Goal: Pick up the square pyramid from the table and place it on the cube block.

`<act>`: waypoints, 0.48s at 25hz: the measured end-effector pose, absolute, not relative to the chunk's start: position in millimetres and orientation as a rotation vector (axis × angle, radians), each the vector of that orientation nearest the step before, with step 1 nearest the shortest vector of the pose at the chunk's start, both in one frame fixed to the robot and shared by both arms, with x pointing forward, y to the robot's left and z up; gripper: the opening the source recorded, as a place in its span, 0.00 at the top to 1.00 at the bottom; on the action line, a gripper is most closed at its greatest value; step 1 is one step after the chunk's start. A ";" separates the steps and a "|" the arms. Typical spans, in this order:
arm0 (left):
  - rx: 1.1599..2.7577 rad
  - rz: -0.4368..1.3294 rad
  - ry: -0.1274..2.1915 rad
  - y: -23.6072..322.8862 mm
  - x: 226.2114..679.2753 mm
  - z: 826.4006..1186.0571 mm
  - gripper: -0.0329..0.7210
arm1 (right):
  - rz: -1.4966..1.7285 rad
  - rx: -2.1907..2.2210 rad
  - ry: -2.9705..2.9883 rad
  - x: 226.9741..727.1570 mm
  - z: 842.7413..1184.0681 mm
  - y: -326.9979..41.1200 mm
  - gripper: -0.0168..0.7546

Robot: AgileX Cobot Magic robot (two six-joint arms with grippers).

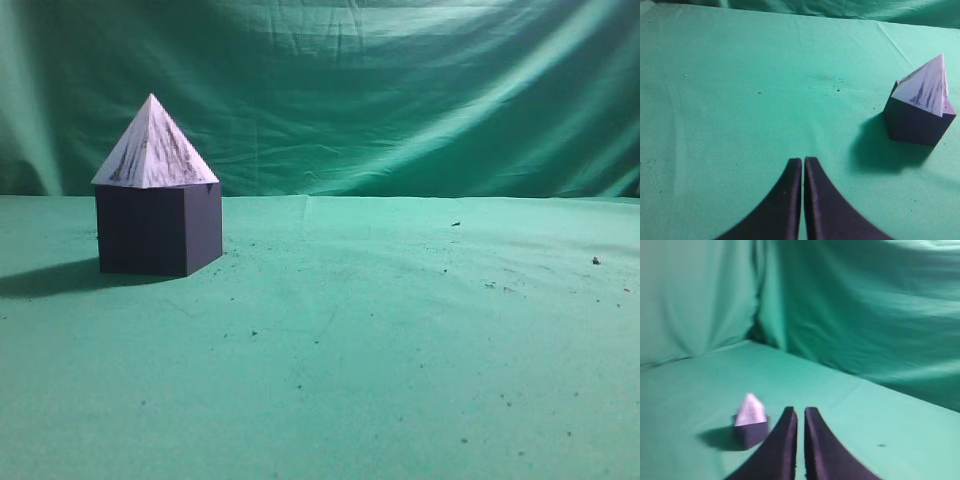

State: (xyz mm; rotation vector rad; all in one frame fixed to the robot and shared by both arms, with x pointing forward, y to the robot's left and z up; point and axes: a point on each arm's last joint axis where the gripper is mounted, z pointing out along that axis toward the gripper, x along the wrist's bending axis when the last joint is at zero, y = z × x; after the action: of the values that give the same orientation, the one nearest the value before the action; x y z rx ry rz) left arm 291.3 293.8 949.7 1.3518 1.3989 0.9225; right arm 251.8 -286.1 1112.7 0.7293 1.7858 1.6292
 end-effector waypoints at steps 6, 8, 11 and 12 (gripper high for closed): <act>1.352 0.923 1.399 293.8 291.3 949.7 0.96 | 1.420 0.942 1.602 272.6 1038.0 -283.0 0.98; 1.352 0.923 1.399 293.8 291.3 949.7 0.96 | 1.331 1.027 1.575 277.5 1017.4 -284.9 0.98; 1.352 0.923 1.399 293.8 291.3 949.7 0.96 | 1.224 1.137 1.554 284.0 993.8 -287.8 0.98; 1.352 0.923 1.399 293.8 291.3 949.7 0.96 | 1.195 1.166 1.548 285.4 987.4 -288.9 0.98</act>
State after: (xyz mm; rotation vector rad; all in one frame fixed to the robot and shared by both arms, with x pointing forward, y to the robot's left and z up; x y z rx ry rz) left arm 291.3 293.8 949.7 1.3518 1.3989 0.9225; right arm 285.4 -288.9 987.4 1.1662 1.5479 1.1953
